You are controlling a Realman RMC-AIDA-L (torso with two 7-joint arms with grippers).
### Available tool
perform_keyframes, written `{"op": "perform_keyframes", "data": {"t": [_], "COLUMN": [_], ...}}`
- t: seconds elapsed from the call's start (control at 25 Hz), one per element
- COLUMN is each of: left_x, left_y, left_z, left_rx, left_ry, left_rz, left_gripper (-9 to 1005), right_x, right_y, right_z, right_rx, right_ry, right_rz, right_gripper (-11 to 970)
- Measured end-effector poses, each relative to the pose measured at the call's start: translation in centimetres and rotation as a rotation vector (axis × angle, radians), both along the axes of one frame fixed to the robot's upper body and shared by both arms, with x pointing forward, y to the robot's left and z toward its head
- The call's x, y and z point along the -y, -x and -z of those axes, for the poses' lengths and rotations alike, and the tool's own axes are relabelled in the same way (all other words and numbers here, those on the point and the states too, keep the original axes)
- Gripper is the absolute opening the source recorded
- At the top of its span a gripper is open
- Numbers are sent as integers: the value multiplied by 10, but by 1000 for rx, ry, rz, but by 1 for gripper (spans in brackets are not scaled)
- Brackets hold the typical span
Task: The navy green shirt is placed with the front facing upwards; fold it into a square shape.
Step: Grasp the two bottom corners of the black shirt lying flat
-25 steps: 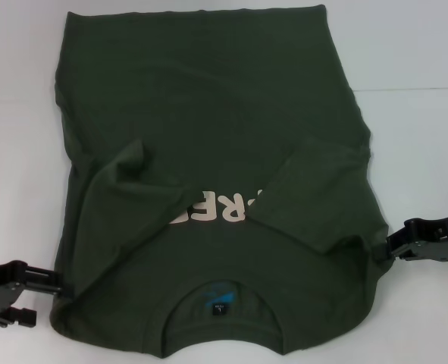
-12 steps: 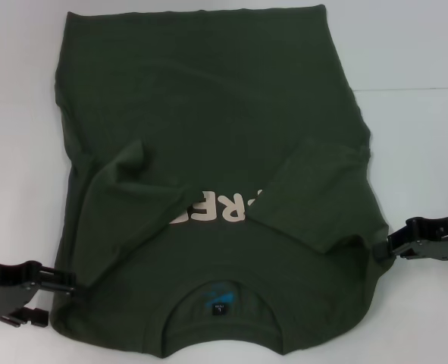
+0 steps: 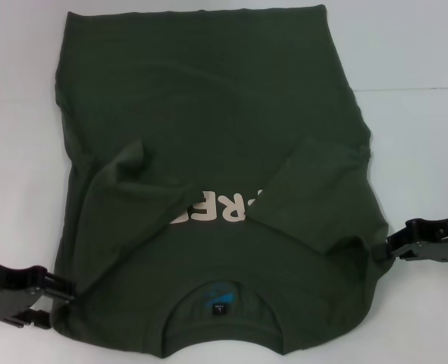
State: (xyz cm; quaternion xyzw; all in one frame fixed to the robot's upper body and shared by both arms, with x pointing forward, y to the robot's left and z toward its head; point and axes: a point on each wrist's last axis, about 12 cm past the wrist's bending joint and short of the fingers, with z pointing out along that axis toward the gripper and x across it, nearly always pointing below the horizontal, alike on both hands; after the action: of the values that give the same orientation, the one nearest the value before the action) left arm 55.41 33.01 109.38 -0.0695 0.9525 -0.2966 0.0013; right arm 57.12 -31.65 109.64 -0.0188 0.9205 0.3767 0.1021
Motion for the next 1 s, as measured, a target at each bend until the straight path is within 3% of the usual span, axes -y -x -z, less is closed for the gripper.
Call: {"op": "perform_keyframes", "data": {"t": [0.28, 0.36, 0.6, 1.0], "left_x": [3, 2, 3, 3], "left_y": [-2, -3, -5, -5], "left_z": [1, -1, -2, -3], "left_rx": [4, 12, 22, 54], "left_ry": [-41, -44, -42, -33], "left_rz": [32, 32, 36, 67], "left_gripper": [709, 499, 262, 55], "right_x": [1, 1, 1, 6], "right_y": [1, 1, 2, 8], "right_z": [0, 0, 0, 2], "right_rx": [-2, -2, -4, 32], "right_ry": [-6, -6, -11, -55], "right_rz": [3, 3, 7, 6], "right_gripper": [55, 55, 55, 55]}}
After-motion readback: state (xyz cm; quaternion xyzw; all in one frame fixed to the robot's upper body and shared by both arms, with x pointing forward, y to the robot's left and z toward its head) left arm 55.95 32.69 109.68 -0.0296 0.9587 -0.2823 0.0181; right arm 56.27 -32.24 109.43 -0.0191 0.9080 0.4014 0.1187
